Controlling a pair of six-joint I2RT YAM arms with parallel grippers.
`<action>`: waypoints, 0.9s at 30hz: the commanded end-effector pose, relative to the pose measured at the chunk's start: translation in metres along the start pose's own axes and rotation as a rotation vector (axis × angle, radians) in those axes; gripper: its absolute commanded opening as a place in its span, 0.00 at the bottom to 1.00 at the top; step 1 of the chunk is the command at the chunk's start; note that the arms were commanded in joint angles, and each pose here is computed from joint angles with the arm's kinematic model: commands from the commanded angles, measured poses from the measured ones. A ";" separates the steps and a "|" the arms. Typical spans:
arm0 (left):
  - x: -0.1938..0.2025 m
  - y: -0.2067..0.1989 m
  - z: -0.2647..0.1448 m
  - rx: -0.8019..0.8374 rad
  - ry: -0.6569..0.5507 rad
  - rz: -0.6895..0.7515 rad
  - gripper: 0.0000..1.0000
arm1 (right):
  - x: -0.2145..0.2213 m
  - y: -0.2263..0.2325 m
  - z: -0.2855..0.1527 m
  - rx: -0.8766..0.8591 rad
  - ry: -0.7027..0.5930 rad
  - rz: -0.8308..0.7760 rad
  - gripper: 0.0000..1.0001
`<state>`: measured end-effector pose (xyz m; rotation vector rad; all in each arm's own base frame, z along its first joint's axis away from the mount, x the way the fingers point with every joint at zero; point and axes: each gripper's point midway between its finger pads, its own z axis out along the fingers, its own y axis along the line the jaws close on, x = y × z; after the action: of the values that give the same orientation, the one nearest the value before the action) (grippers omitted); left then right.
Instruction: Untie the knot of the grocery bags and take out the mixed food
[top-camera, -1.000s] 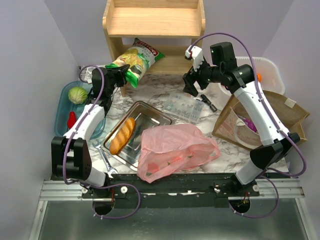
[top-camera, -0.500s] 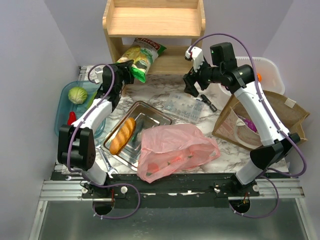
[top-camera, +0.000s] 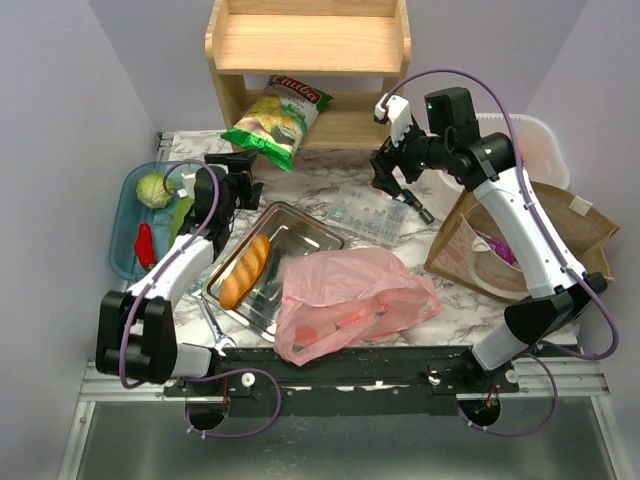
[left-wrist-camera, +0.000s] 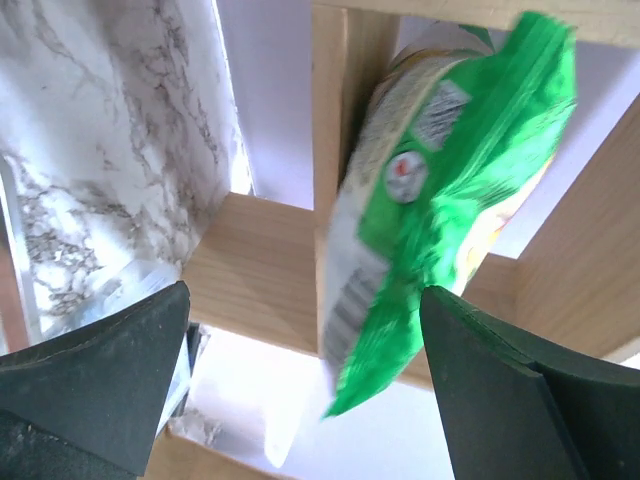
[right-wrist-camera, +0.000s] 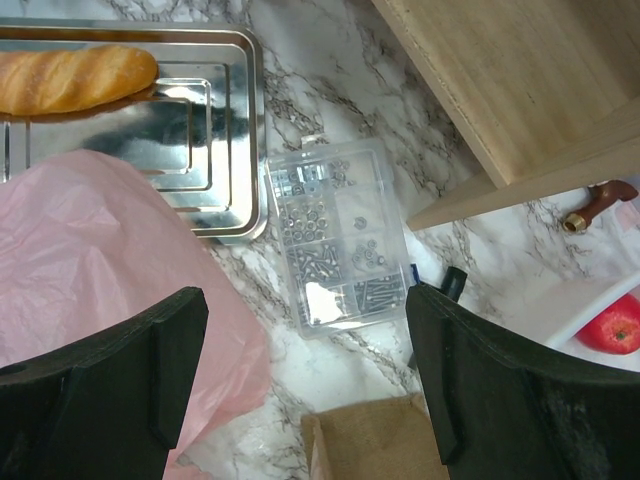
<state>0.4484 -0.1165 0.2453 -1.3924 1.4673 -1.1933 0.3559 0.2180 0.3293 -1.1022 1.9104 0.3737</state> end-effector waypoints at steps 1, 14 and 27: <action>-0.005 0.006 -0.026 0.035 -0.008 0.082 0.98 | 0.001 0.000 -0.003 0.011 -0.012 -0.006 0.87; 0.032 0.004 -0.103 0.405 0.411 1.437 0.98 | -0.001 -0.002 -0.013 0.051 -0.039 -0.016 0.85; 0.034 -0.017 -0.015 0.223 0.260 1.993 0.98 | -0.008 -0.052 -0.049 0.317 -0.062 0.102 0.82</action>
<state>0.4117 -0.1554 0.2793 0.5568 1.7500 -0.2871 0.3605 0.1934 0.3429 -0.9467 1.9006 0.2531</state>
